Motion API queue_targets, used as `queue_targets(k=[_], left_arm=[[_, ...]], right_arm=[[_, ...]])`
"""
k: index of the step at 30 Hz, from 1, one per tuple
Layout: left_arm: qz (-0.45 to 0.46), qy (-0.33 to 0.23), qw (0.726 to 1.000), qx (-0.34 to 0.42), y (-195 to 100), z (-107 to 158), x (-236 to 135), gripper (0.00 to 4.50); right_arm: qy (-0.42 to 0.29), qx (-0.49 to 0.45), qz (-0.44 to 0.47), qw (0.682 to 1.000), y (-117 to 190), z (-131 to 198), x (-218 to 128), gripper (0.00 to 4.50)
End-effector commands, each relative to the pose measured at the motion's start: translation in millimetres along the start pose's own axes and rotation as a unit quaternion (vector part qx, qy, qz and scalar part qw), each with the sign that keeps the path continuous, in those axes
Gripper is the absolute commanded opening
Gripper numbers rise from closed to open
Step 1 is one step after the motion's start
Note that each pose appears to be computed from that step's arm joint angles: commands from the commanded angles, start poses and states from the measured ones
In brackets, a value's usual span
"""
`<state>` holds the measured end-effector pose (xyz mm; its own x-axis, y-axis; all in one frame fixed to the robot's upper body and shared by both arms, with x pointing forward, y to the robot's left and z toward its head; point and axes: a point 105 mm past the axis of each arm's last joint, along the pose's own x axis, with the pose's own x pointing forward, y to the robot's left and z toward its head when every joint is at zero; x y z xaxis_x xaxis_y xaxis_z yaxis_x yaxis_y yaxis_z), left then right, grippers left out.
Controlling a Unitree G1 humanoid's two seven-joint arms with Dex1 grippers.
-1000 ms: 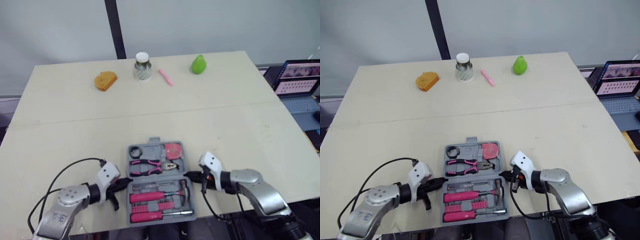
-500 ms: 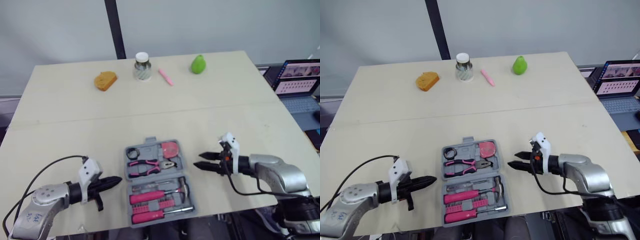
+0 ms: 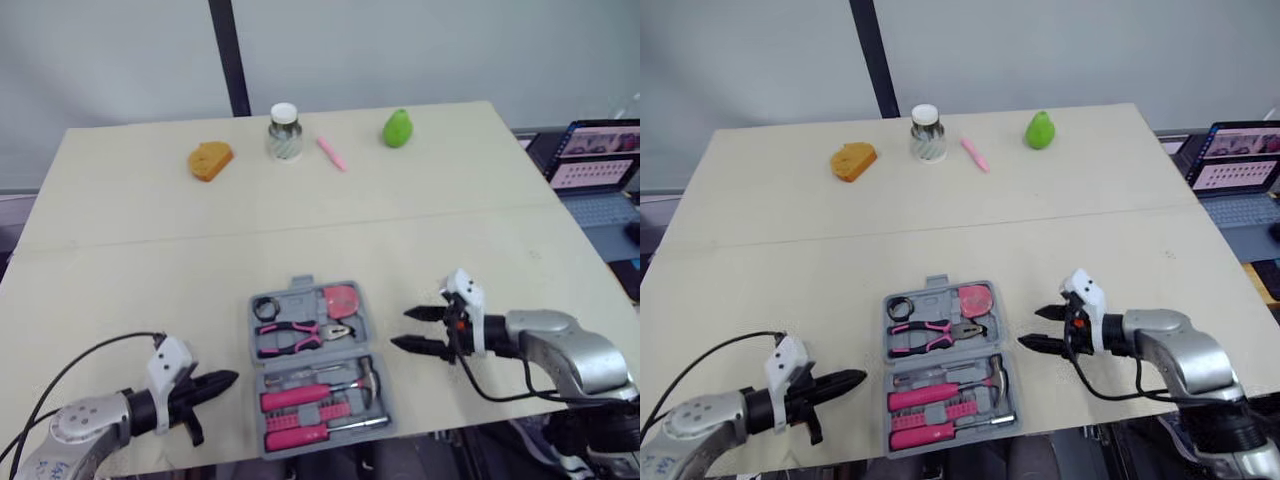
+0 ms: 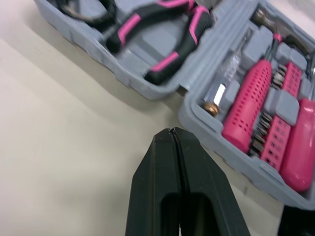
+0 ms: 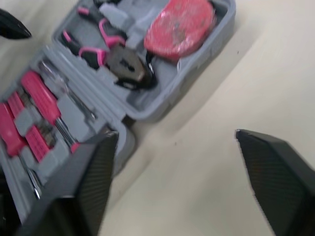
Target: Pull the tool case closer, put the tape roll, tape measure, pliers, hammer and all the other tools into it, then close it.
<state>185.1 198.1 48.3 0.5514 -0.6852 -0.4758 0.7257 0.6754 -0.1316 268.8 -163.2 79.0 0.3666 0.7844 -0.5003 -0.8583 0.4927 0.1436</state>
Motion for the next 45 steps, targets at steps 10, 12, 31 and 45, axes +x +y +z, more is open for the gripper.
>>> queue_targets(k=[10, 12, 31, 45], left_arm=[[-0.032, -0.026, 0.999, 0.004, -30.0, 12.3, 6.9, 0.0], [-0.052, -0.029, 0.998, 0.0, -38.2, 14.5, 6.0, 0.0], [-0.147, 0.085, 0.984, 0.043, -64.0, -23.8, 28.2, 0.0], [-0.147, 0.111, 0.98, 0.069, -58.9, -43.3, 33.5, 0.0]], right_arm=[[-0.018, -0.046, 0.005, 0.999, 13.3, 12.3, 6.1, 0.05], [-0.062, 0.009, 0.002, 0.998, 8.1, 27.7, 5.4, 0.05], [-0.045, 0.215, 0.027, 0.975, -30.0, 47.6, 42.5, 4.43], [-0.049, 0.269, 0.08, 0.958, -25.1, 58.9, 92.7, 4.43]])
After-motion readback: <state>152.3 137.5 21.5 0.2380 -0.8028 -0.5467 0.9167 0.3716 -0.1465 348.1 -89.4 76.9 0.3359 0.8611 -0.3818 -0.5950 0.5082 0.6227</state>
